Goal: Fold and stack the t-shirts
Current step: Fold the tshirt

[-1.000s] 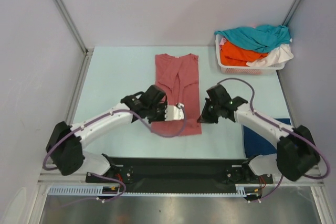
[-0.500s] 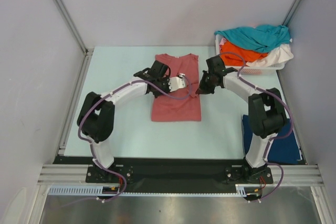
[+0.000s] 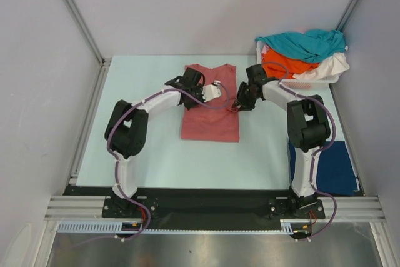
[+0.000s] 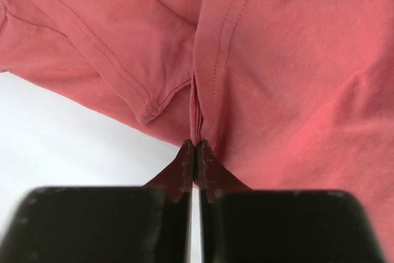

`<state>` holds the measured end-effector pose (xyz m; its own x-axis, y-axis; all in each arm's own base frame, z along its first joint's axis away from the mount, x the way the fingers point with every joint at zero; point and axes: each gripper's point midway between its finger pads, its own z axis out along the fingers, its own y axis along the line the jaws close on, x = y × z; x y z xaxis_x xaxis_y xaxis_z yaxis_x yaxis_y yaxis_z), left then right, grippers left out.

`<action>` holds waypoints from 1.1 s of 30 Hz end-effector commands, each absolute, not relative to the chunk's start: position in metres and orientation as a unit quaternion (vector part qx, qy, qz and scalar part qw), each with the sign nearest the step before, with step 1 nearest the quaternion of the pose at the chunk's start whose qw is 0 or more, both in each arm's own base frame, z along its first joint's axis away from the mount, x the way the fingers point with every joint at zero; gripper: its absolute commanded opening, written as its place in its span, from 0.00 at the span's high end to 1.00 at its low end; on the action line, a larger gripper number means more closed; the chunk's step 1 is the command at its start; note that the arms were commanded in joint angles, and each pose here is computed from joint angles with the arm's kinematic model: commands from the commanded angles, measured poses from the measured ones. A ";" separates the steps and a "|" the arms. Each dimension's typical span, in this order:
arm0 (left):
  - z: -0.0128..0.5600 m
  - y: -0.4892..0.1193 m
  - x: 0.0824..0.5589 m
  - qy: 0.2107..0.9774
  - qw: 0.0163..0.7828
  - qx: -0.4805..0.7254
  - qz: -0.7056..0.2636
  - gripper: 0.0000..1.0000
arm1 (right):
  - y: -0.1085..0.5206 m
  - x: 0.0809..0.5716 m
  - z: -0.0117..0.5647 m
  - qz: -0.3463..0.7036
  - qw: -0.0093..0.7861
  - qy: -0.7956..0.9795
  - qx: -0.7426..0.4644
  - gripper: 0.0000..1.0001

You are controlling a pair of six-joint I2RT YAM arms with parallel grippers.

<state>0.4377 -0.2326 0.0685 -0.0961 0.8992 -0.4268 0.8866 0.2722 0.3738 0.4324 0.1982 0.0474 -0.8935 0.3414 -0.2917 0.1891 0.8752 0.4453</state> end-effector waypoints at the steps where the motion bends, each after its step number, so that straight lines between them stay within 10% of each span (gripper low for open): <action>1: 0.078 -0.231 0.455 0.753 0.313 0.578 0.033 0.85 | 0.191 0.461 0.070 0.206 0.231 0.940 0.142 0.56; 10: 0.113 -0.193 0.484 0.810 0.345 0.466 0.080 0.43 | 0.146 0.477 0.142 0.128 0.335 0.924 0.133 0.46; 20: 0.129 -0.233 0.437 0.827 0.347 0.436 -0.080 0.39 | 0.218 0.435 0.111 0.221 0.295 0.929 0.044 0.69; 33: 0.084 -0.223 0.462 0.846 0.334 0.395 -0.128 0.34 | 0.201 0.471 0.072 0.174 0.300 0.938 0.027 0.53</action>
<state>0.4628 -0.1962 0.0739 -0.5123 0.6218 -0.5924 0.7140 0.6917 0.1086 0.4496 0.1932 0.0593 -0.8510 0.1817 -0.4928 0.0092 0.9433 0.3319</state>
